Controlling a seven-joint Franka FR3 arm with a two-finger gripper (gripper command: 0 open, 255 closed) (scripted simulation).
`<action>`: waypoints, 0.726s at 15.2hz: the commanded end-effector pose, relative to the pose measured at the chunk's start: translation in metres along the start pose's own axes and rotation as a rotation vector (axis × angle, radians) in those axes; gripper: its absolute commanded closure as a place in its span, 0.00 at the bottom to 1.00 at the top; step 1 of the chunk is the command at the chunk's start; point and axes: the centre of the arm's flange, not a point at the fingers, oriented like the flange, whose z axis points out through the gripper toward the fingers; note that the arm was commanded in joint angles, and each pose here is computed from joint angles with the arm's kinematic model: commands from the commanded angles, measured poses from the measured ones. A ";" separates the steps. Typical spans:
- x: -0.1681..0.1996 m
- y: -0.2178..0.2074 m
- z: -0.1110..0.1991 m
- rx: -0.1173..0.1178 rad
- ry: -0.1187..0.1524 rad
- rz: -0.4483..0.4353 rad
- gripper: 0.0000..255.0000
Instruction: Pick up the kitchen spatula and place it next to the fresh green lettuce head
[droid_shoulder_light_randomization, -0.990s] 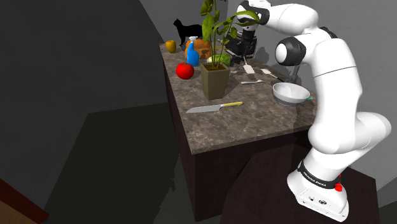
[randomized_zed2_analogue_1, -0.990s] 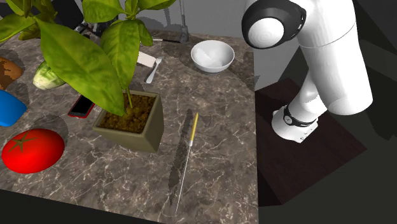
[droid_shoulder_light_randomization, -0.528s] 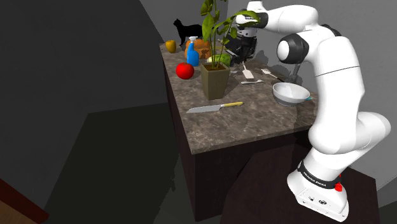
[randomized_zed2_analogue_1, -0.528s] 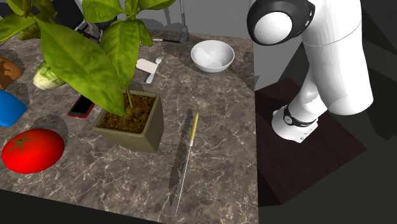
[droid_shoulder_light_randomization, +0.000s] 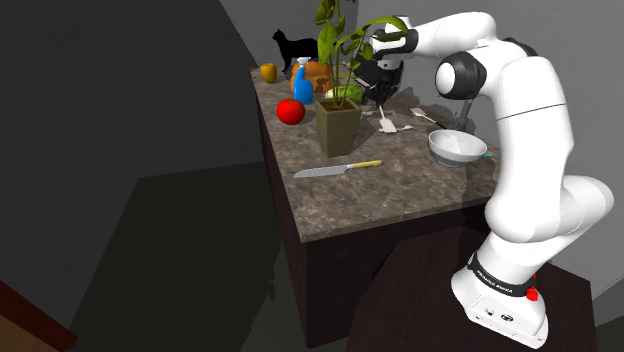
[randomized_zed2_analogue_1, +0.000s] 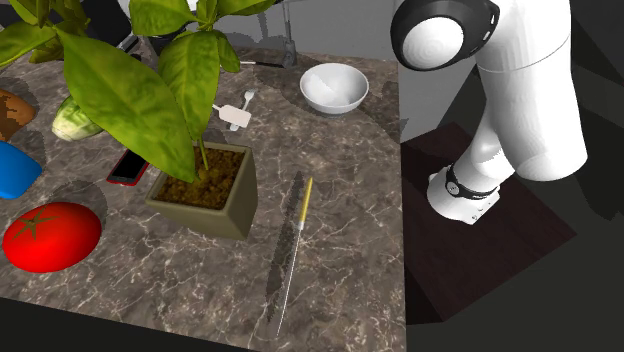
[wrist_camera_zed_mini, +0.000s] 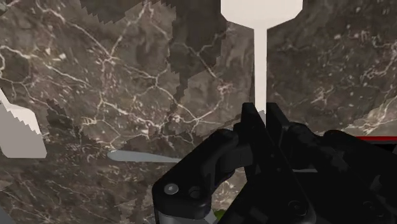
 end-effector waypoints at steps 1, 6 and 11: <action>-0.001 0.000 0.011 0.000 0.001 0.000 1.00; -0.002 0.000 0.037 0.000 0.001 0.000 1.00; -0.004 0.000 0.064 0.000 0.001 0.000 1.00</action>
